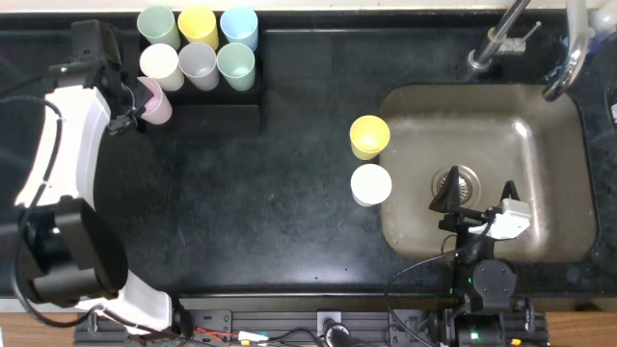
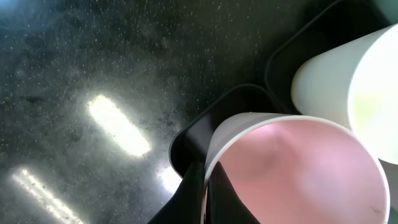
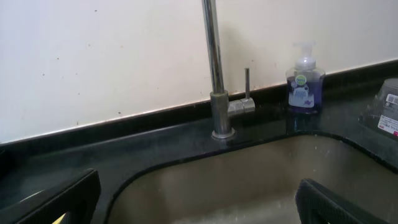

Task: Store Cups

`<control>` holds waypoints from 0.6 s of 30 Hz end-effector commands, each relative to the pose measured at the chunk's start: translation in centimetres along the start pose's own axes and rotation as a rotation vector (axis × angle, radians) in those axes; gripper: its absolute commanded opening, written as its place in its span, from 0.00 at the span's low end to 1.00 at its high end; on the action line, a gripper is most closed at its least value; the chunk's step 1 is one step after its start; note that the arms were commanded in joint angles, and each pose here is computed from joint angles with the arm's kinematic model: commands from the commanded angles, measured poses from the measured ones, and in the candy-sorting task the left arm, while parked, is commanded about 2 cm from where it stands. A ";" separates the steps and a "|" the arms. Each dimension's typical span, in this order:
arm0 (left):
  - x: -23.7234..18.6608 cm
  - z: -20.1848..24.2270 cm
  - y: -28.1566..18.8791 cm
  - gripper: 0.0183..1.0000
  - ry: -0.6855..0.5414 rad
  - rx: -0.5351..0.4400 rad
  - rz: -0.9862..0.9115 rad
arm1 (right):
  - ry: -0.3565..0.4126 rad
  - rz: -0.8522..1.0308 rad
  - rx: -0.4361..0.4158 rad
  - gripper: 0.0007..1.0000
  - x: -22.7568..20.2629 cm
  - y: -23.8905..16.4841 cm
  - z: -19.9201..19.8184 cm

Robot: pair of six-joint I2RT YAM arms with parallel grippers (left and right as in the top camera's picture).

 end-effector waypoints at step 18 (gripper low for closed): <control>-1.0 0.8 3.4 0.02 -0.010 0.034 0.014 | -0.006 -0.004 -0.004 1.00 -0.3 0.0 -0.1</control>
Point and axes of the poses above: each gripper's point midway between its finger pads, its own y axis out along the fingers, its own z axis along the line the jaws close on, x = y × z, the point moved 4 cm from there along -y, back along the fingers, and after that the axes turned 12 degrees about -y, right-handed, at the moved point
